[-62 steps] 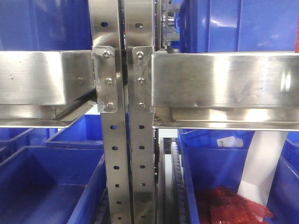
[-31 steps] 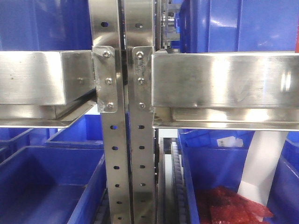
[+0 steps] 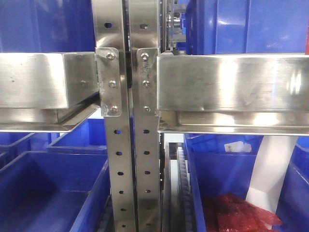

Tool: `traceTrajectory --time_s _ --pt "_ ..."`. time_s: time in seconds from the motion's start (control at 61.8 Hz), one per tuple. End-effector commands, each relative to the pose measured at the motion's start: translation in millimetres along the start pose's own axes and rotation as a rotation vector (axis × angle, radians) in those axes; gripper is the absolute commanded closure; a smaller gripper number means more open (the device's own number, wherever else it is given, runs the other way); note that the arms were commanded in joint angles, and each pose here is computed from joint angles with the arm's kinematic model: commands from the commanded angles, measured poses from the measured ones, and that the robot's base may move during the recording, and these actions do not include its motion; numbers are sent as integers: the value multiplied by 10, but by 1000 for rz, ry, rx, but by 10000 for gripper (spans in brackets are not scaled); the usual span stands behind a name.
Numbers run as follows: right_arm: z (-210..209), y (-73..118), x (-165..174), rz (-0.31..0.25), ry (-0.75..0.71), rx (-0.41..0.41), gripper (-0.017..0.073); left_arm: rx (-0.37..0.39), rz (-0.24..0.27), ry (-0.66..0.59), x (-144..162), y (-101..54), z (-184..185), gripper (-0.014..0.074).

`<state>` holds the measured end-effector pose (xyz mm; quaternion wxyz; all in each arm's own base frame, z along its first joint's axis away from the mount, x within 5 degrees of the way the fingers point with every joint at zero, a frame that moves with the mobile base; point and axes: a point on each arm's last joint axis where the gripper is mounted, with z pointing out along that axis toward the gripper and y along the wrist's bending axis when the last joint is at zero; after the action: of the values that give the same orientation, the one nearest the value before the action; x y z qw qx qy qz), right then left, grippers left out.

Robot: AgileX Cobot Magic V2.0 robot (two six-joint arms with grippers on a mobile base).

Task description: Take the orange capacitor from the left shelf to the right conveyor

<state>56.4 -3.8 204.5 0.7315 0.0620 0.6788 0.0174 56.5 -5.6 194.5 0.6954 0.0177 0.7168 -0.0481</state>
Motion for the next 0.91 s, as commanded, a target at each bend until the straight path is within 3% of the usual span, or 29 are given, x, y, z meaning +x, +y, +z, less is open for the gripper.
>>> traceTrajectory --time_s 0.0,0.129,0.372,0.437,0.679,0.76,0.89 --pt "-43 31 -296 38 -174 -18 502 3 -5 -102 -99 -1 -16 720" --pt "-115 72 -647 42 -224 -25 502 3 -5 -102 -99 -1 -16 720" --pt "-72 144 -1272 42 -175 -18 486 3 -5 -102 -99 -1 -16 720" --pt "7 159 -1402 42 -163 -17 421 3 -5 -102 -99 -1 -16 720" --pt "434 169 -1515 37 -17 4 -8 3 -5 -102 -99 -1 -16 720" --pt "575 163 -1473 35 43 13 -76 3 -5 -102 -99 -1 -16 720" --pt "819 145 -1361 -1 124 25 -74 3 -5 -102 -99 -1 -16 720"
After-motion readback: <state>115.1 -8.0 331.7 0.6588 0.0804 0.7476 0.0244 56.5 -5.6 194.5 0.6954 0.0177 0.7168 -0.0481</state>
